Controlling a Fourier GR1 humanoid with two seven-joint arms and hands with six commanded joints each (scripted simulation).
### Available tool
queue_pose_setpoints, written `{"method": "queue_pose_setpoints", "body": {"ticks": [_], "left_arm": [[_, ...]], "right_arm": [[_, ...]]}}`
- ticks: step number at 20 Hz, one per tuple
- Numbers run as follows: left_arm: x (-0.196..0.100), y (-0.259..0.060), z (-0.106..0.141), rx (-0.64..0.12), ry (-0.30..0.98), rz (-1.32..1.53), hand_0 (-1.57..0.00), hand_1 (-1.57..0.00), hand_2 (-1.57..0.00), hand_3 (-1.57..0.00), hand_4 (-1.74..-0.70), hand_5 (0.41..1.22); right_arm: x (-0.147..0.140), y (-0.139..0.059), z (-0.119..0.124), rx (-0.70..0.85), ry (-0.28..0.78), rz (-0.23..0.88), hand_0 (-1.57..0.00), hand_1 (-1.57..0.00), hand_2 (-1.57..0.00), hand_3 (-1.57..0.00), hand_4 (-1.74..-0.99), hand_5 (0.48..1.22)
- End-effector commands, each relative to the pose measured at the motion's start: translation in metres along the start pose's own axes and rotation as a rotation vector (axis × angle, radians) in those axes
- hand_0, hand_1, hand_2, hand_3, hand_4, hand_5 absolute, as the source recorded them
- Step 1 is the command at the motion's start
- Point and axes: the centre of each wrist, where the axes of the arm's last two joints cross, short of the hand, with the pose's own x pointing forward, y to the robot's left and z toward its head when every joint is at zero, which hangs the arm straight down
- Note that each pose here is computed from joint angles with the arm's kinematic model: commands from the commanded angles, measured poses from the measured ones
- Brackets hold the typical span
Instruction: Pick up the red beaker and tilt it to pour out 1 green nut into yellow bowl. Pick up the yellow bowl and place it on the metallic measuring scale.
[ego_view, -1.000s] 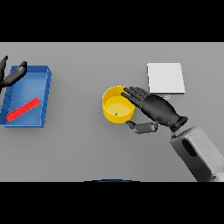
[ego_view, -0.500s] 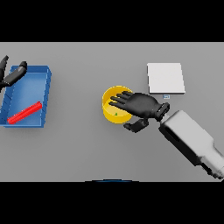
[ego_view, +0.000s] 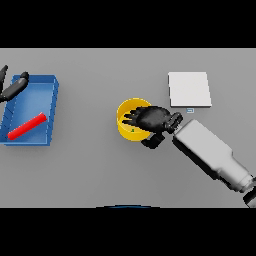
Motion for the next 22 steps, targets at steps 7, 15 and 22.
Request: {"method": "queue_pose_setpoints", "body": {"ticks": [7,15,22], "left_arm": [[-0.001,0.002,0.003,0.0,-0.006,0.012,0.0,0.0,0.0,0.0,-0.71,0.691],[-0.003,0.004,0.003,0.003,-0.015,0.013,0.0,0.0,0.0,0.0,-0.73,0.698],[0.0,0.004,0.004,-0.006,-0.005,-0.001,0.0,0.0,0.0,0.0,-0.72,0.694]], "right_arm": [[0.004,0.002,-0.004,0.041,0.023,-0.049,-0.29,-0.24,-0.18,-0.17,-1.387,0.873],[0.002,-0.002,-0.003,0.024,-0.013,-0.028,-1.36,-1.34,-1.19,-1.04,-1.66,1.163],[-0.006,-0.005,0.004,-0.016,-0.015,-0.047,-1.53,-1.52,-1.32,-1.31,-1.724,1.209]]}}
